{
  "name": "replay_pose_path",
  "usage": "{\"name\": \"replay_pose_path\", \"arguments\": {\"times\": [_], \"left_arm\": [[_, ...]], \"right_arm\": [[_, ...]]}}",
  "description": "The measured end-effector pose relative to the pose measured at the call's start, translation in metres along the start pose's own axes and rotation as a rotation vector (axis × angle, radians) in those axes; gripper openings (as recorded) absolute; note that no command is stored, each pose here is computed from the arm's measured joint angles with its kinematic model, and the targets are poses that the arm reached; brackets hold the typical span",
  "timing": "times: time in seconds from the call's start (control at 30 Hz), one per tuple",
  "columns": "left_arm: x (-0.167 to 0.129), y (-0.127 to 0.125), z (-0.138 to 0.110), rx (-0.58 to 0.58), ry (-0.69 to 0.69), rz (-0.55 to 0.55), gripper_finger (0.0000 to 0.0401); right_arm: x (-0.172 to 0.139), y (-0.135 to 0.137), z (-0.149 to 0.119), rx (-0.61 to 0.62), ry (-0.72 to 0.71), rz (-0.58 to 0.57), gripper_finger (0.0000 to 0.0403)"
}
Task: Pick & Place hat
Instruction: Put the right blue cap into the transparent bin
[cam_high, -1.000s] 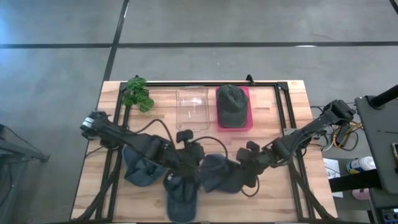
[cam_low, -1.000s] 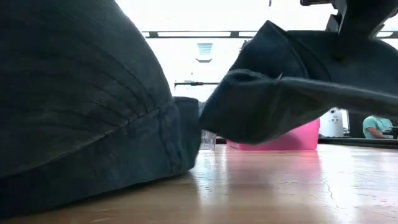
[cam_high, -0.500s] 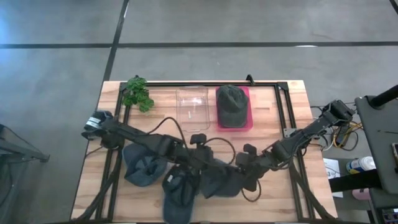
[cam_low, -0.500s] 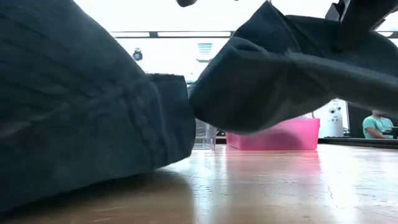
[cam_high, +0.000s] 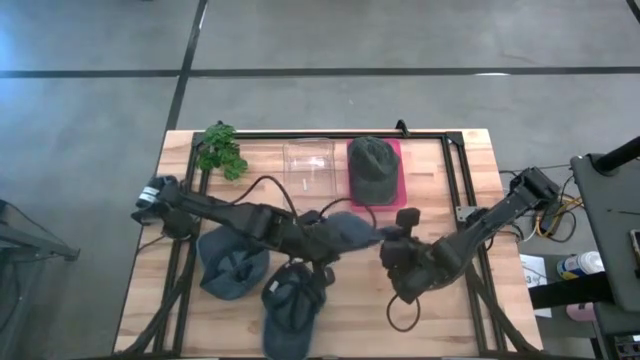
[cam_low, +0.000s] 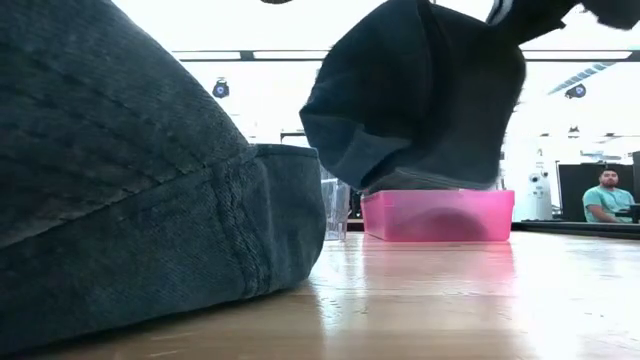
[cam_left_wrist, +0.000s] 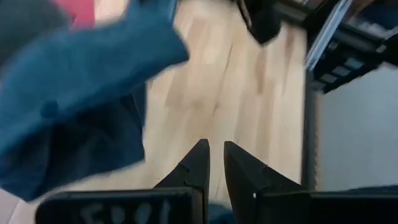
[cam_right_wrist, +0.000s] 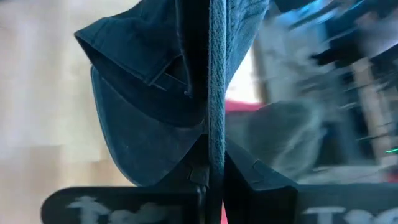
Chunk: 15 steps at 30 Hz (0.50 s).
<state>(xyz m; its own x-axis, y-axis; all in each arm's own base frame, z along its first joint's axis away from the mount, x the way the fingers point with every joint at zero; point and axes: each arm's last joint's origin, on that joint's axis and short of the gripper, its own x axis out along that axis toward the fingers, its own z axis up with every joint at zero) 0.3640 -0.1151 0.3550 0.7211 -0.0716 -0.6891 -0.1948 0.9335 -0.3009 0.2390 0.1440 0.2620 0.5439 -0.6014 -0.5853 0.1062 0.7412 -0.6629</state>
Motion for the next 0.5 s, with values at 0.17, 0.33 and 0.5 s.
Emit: {"name": "replay_pose_path", "arguments": {"times": [0.17,0.33,0.5], "left_arm": [[-0.002,-0.008,-0.011,0.025,0.000,0.066,0.0042],[-0.005,-0.012,-0.016,0.098,-0.059,0.193,0.0042],[0.001,-0.009,-0.026,0.103,-0.039,0.247,0.0042]], "right_arm": [[0.004,0.031,0.000,-0.282,-0.035,-0.163,0.0013],[0.019,0.071,-0.014,-0.472,0.014,-0.216,0.0013],[0.022,0.092,-0.029,-0.532,0.008,-0.269,0.0014]]}}
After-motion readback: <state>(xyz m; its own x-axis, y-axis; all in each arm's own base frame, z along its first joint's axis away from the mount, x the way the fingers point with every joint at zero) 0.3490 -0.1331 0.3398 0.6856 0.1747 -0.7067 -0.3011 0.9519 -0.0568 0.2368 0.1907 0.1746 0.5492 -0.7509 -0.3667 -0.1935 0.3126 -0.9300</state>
